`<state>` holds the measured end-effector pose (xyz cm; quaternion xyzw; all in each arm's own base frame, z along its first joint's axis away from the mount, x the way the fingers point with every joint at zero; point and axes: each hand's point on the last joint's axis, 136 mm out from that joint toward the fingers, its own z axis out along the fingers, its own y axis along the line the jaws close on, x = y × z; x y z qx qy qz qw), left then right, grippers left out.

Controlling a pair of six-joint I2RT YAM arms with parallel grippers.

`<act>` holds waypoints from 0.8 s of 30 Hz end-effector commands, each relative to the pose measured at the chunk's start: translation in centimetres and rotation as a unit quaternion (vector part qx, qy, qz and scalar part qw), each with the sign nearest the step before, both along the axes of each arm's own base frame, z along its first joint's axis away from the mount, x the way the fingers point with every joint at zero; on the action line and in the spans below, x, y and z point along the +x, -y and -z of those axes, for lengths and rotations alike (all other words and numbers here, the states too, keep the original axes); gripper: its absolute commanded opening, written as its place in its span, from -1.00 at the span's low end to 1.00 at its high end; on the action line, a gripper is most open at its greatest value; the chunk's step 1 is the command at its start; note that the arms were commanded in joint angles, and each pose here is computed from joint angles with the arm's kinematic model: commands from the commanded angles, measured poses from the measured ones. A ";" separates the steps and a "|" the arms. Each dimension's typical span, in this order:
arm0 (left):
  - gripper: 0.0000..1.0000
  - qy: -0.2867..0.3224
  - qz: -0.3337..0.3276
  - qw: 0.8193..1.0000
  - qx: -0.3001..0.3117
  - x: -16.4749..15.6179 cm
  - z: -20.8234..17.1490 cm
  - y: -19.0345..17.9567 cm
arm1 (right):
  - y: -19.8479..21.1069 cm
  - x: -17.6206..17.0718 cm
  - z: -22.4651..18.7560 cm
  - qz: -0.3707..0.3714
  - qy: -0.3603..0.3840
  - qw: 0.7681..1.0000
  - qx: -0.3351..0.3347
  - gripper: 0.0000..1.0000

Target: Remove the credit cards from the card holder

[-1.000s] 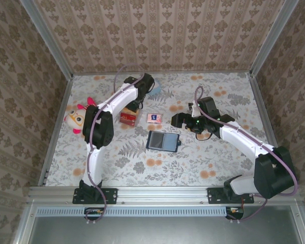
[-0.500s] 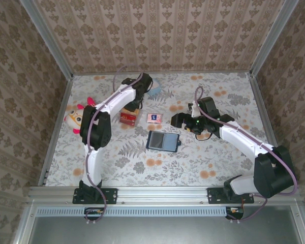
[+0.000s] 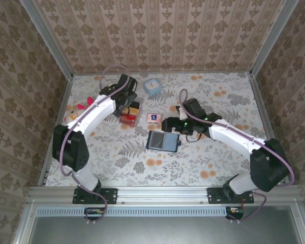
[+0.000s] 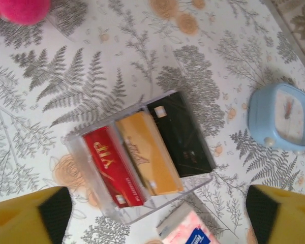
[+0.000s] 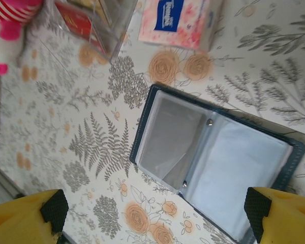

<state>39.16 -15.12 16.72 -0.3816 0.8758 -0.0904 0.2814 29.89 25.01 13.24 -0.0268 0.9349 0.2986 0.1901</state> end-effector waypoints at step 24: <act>1.00 0.050 0.250 0.967 -0.014 -5.9 2.3 -2.7 | -2.4 -0.3 10.6 0.047 -0.094 0.961 -0.257 0.40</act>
